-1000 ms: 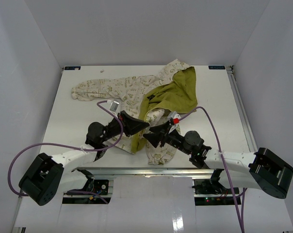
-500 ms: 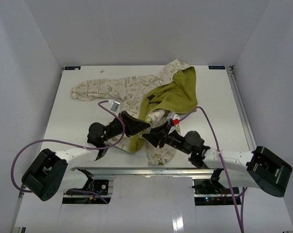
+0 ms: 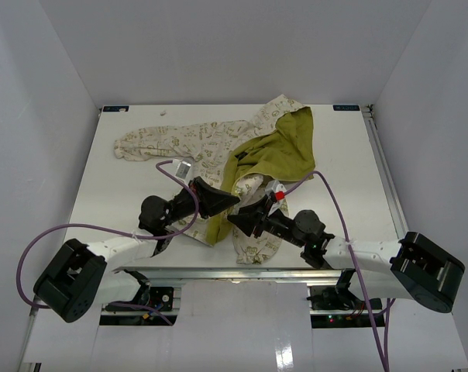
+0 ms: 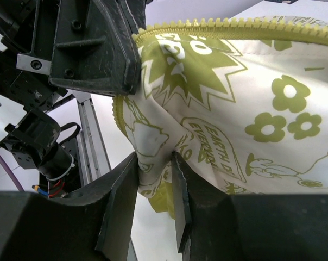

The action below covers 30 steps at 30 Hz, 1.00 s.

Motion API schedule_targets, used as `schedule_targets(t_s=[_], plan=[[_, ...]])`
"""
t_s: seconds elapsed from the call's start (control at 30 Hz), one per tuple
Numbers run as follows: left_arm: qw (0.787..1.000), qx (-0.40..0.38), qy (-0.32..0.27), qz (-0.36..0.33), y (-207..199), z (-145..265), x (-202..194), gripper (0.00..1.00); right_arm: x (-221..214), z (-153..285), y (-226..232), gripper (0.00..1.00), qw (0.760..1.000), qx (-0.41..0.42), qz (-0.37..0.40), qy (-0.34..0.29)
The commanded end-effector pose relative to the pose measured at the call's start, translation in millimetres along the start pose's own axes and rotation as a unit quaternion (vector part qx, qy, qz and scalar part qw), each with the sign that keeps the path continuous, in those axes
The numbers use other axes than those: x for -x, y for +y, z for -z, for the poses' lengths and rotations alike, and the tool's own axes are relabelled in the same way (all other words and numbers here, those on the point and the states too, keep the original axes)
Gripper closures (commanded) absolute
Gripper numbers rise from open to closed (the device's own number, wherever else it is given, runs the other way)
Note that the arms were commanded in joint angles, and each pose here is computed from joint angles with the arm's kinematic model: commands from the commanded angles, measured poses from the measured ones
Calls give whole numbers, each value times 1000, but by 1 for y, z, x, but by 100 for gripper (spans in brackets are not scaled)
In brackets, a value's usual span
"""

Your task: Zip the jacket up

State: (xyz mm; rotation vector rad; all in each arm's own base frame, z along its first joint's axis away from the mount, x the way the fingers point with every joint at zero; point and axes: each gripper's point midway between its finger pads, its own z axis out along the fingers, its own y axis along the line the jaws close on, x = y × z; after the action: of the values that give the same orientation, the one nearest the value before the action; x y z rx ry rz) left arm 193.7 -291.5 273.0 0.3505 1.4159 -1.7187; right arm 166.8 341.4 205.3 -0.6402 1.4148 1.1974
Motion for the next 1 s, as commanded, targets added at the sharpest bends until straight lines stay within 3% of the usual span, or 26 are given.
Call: schedule_targets(t_s=[0.0,0.43,0.53,0.67,0.73,0.8,0.87,0.97], plan=[[999,-23,-14,-25,-17,-1,10,100,9,0,6,66,1000,13,3,-23],[1000,-20,-13,-21,-13,-1,8,100,6,-2,9,81,1000,23,3,-16],[999,-16,-12,-27,-12,-2,9,100,6,-1,10,91,1000,25,7,-14],[999,-4,-1,-45,-8,-4,8,100,7,2,11,92,999,30,20,-16],[999,-2,12,-48,-6,-3,3,93,8,5,9,92,999,23,27,-20],[999,-9,12,-52,-7,-1,1,71,10,7,9,92,999,25,34,-24],[998,-6,12,-54,-5,3,-2,54,13,9,11,92,998,27,41,-29],[998,24,20,-60,4,4,-3,42,16,15,6,92,998,14,56,-37]])
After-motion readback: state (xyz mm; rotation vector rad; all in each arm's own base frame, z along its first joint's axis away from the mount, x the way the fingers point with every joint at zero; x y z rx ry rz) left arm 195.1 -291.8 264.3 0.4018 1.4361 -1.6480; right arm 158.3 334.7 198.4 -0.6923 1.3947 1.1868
